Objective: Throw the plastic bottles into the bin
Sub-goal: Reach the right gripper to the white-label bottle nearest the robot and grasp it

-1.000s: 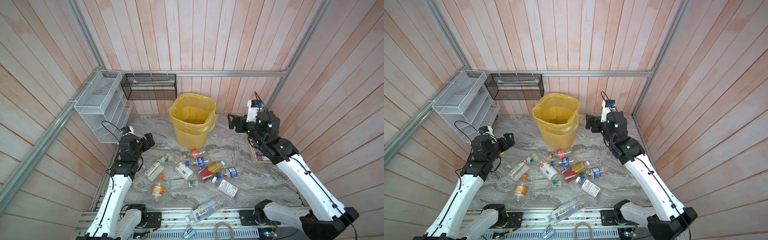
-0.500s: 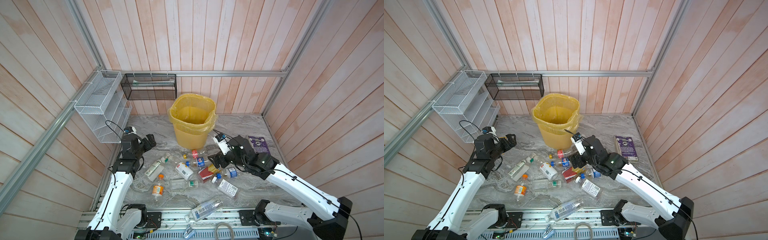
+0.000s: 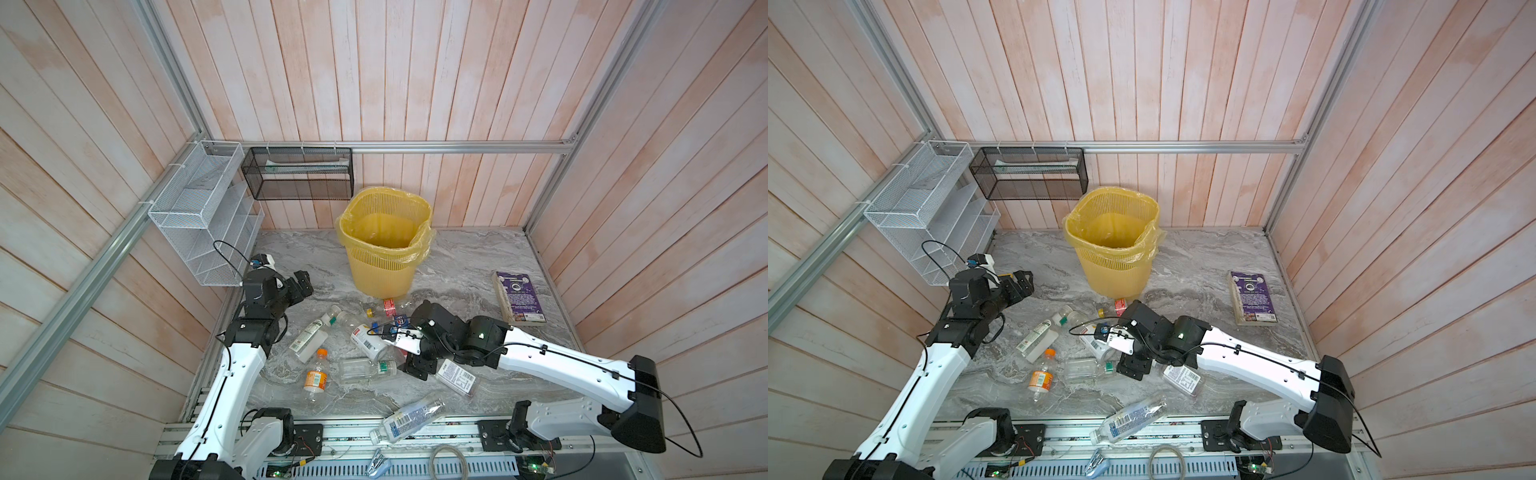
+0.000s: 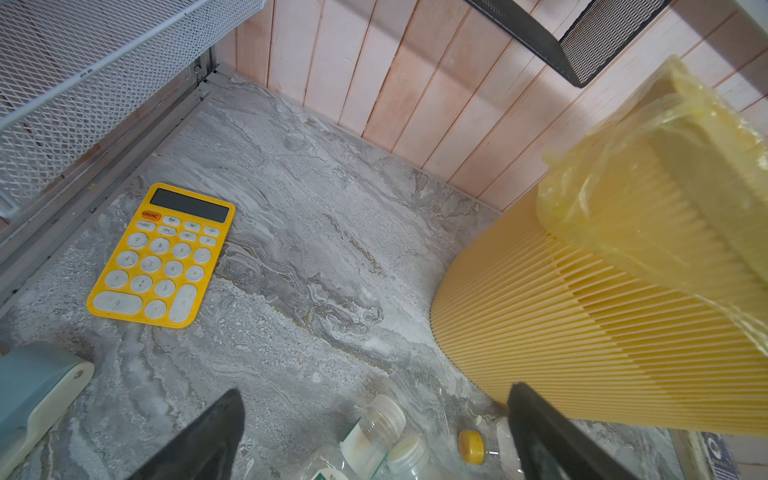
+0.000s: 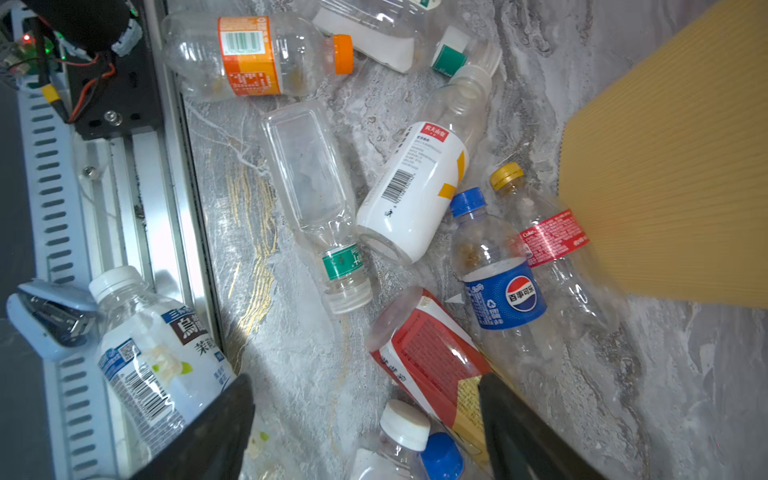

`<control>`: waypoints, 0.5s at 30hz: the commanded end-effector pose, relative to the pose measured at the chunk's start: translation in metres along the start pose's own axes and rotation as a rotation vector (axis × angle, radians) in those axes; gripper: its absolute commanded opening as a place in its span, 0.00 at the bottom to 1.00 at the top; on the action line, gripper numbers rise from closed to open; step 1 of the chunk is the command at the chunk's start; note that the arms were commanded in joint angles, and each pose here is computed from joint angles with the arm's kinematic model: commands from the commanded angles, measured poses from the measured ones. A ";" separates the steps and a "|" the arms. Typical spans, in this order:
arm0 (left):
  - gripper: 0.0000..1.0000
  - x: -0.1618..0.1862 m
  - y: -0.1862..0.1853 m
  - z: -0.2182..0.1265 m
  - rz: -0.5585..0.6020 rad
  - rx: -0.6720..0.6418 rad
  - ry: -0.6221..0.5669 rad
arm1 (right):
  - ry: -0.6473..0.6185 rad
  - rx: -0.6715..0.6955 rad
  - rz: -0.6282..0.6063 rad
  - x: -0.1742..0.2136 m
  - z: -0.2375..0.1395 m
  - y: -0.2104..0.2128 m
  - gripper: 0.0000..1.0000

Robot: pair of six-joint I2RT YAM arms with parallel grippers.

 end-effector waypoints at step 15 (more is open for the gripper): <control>1.00 -0.008 -0.008 -0.010 0.009 0.024 -0.008 | 0.203 -0.252 -0.233 0.037 0.046 0.118 0.84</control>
Point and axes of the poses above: each gripper's point midway between its finger pads, its own z axis out along the fingers, its own y axis along the line the jaws close on, x = y × z, the point moved 1 cm from there along -z, back along the fingers, and after that the axes turned 12 degrees about -z, right-handed, at the moved point
